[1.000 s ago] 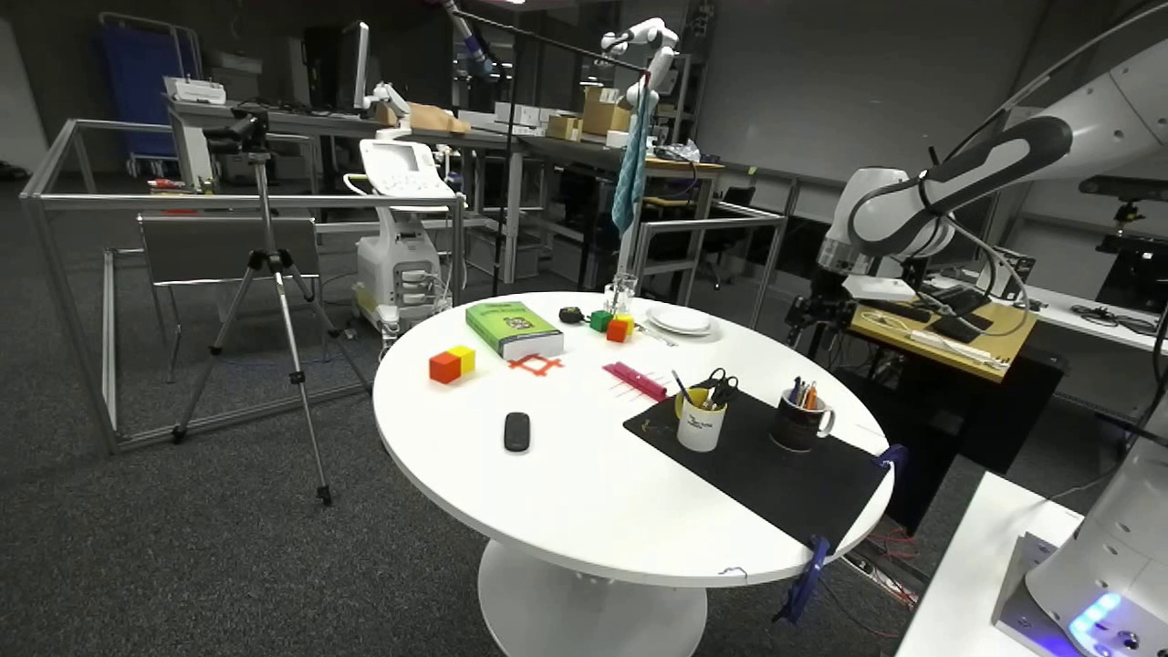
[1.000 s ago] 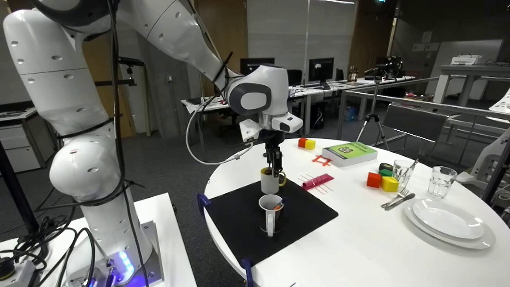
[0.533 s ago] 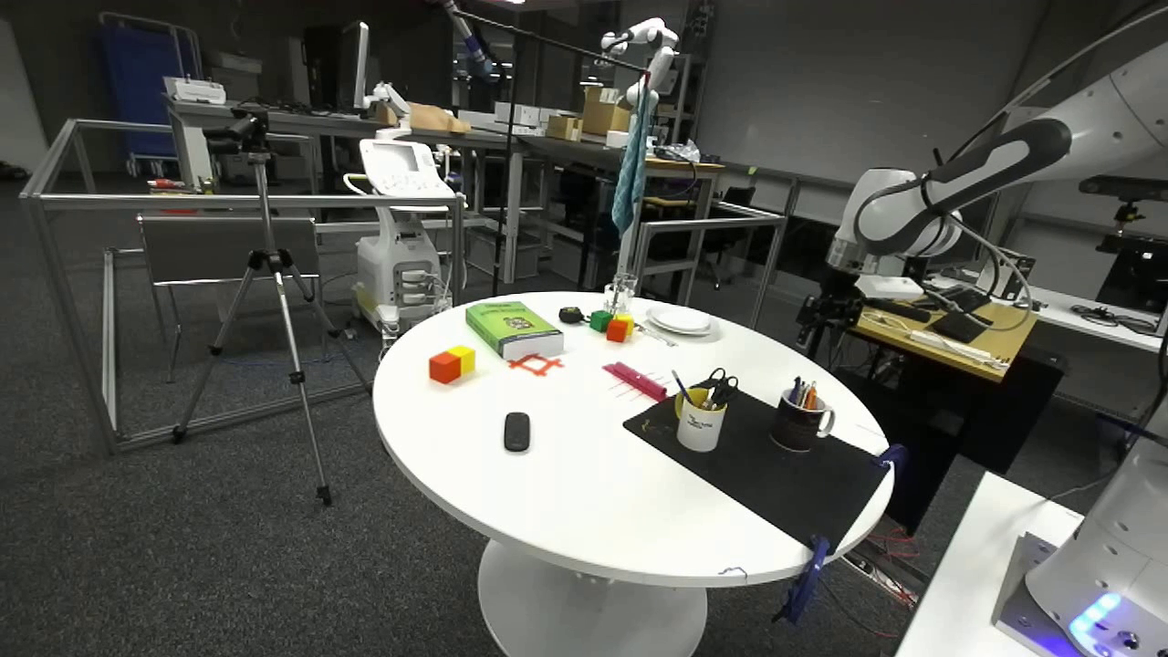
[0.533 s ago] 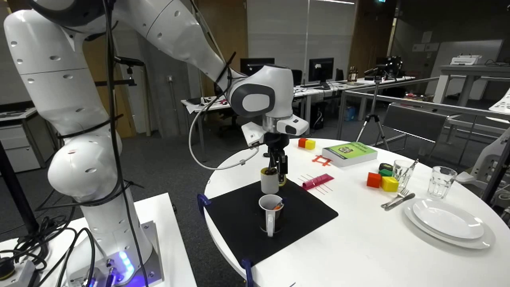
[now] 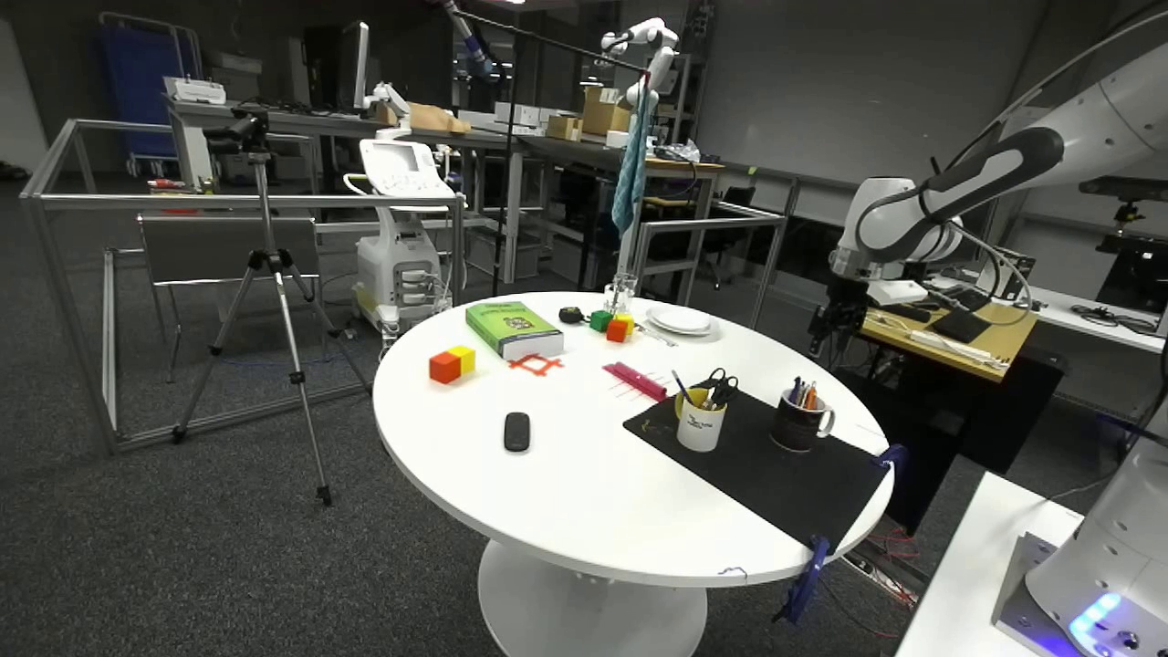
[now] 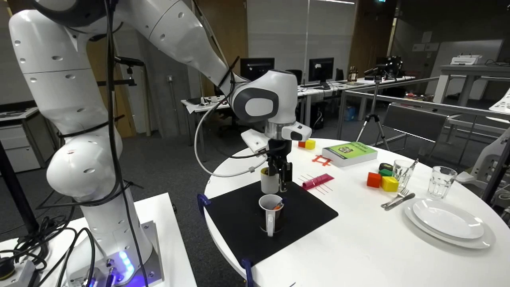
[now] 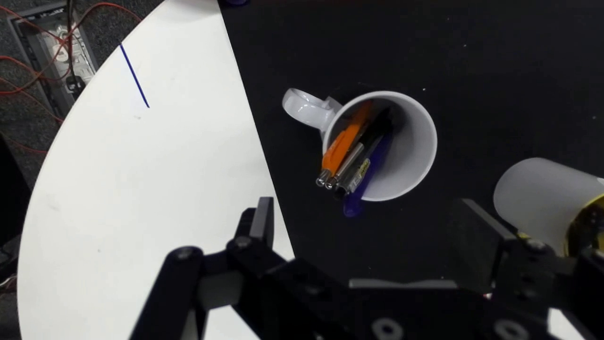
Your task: Move the orange pen to the white mug.
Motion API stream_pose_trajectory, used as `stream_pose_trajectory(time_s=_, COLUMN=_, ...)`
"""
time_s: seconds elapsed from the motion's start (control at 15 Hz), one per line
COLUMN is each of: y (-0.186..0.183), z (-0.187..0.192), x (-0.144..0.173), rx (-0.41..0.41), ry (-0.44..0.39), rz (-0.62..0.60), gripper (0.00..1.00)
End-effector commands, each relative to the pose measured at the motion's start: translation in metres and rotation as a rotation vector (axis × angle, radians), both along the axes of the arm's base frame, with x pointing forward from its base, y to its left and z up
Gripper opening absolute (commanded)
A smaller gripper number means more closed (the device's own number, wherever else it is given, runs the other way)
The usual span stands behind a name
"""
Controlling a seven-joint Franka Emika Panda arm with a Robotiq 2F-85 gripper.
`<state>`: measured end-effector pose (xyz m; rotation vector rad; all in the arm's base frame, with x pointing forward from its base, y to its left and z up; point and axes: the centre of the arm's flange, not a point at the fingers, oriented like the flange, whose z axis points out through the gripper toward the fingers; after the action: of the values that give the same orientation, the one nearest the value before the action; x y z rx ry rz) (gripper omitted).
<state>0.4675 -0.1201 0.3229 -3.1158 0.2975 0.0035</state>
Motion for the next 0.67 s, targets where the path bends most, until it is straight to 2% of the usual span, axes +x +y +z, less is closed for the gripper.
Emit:
stream_pose_trajectory(time_s=0.0, y=-0.014, z=-0.006, x=0.004, rx=-0.013, ry=0.039, rz=0.065, gripper=1.00)
stream_pose_trajectory(time_s=0.2, y=-0.019, z=-0.013, x=0.005, rx=-0.003, ry=0.065, rz=0.084, gripper=1.00)
stream_pose_trajectory(time_s=0.27, y=-0.007, z=-0.015, x=-0.001, rx=0.001, ry=0.037, rz=0.058, gripper=1.00)
stream_pose_trajectory(time_s=0.6, y=-0.004, z=-0.018, x=-0.003, rx=0.014, ry=0.032, rz=0.068, gripper=1.00)
